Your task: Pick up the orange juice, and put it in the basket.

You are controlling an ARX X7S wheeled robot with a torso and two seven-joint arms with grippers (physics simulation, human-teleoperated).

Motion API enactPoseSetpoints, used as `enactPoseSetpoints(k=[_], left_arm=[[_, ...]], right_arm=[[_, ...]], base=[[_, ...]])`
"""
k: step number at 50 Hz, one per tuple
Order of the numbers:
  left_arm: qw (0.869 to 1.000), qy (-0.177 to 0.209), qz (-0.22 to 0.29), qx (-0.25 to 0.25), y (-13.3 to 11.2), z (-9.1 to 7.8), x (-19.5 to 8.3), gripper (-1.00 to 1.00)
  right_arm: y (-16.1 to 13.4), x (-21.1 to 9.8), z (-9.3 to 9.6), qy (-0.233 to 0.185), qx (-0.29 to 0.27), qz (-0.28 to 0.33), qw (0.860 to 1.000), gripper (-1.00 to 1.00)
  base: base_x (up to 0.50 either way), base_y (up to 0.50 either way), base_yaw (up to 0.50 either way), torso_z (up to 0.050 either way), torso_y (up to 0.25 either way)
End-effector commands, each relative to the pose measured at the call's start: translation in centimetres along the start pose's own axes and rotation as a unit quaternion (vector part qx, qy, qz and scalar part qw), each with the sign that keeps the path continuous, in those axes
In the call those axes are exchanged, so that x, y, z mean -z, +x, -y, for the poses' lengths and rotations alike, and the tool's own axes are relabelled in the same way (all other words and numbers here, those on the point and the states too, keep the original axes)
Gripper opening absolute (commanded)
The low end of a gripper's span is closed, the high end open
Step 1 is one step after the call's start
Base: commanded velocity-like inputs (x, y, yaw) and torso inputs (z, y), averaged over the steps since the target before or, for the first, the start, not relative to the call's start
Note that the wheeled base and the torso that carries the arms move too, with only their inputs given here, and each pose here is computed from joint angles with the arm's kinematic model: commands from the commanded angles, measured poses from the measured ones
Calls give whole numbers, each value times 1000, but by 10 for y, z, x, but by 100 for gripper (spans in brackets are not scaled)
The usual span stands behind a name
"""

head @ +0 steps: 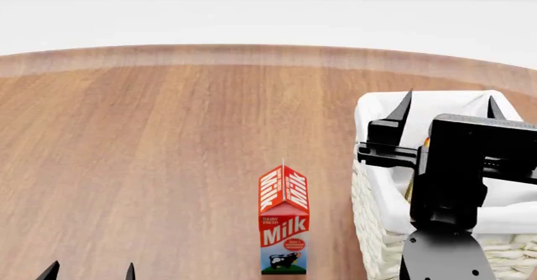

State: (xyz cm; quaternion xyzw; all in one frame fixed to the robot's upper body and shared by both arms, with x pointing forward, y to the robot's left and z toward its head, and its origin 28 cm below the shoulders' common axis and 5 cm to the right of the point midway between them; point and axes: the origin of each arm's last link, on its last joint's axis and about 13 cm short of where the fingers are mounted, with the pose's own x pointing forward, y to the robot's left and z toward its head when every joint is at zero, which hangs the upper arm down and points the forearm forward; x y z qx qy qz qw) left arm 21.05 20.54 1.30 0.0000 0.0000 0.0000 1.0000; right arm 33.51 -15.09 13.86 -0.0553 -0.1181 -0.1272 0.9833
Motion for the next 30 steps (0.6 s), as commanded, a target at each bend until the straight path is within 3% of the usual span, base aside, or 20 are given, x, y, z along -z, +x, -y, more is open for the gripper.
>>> enactPoseSetpoints(k=[1, 30], left_arm=[[1000, 0, 0, 0, 0, 0, 0, 100], [1000, 0, 0, 0, 0, 0, 0, 100]], right_arm=[[-15, -17, 1, 7, -22, 25, 999, 100], [-57, -47, 2, 25, -64, 77, 995, 100]], base=[[0, 0, 0, 0, 0], [0, 0, 0, 0, 0]])
